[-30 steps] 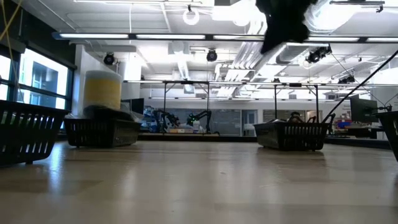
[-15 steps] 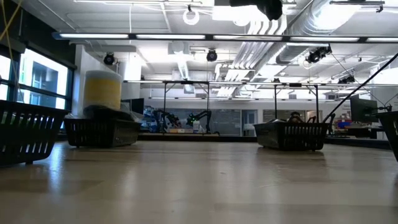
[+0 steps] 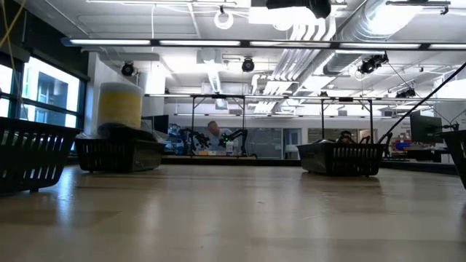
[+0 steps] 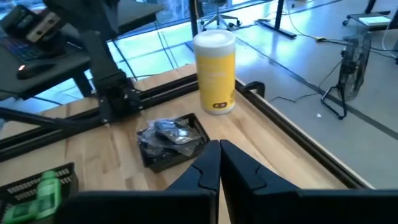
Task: Pick & Place Travel size toiletries
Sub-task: Return to Home Position
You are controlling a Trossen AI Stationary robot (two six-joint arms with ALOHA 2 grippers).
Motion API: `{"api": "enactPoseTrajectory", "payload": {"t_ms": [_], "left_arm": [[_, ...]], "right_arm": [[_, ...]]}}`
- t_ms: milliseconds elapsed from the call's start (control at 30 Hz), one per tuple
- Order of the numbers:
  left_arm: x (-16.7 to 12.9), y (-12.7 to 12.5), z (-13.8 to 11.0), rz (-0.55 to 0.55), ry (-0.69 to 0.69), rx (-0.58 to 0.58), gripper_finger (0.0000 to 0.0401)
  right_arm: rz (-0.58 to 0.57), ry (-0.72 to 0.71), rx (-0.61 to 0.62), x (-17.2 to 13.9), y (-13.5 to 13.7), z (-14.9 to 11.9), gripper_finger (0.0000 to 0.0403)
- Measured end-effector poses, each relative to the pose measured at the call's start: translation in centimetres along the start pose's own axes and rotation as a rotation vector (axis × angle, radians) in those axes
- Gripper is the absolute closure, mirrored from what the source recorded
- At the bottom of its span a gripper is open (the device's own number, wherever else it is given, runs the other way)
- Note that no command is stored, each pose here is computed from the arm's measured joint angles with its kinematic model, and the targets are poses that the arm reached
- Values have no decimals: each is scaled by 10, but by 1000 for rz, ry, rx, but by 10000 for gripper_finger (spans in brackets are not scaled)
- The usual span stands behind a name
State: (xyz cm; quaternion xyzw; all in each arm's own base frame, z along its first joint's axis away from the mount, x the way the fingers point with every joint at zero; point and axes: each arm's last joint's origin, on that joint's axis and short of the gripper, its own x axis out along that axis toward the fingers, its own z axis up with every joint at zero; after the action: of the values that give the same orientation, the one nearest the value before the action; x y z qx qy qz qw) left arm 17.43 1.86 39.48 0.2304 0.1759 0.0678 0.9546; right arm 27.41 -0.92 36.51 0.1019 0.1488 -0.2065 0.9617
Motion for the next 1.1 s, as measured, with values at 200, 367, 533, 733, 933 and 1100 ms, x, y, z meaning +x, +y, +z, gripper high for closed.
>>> {"api": "enactPoseTrajectory", "payload": {"t_ms": [200, 367, 533, 733, 933, 1100], "left_arm": [[0, -1, -1, -6, 13, 2, 401], [0, 0, -2, 30, 30, 9, 401], [0, 0, -1, 5, 17, 62, 401], [5, -4, 1, -92, -34, 81, 401], [15, -5, 0, -104, -8, 85, 401], [28, -9, -3, -126, 31, 59, 401]], "right_arm": [[8, 3, -1, 0, 0, 0, 401], [15, 15, 4, 0, 0, -1, 401], [78, 62, -18, 0, 2, -4, 401], [175, 105, -36, -1, 4, -7, 401], [287, 153, -33, -2, 7, -9, 401], [300, 162, -21, -2, 7, -10, 401]]}}
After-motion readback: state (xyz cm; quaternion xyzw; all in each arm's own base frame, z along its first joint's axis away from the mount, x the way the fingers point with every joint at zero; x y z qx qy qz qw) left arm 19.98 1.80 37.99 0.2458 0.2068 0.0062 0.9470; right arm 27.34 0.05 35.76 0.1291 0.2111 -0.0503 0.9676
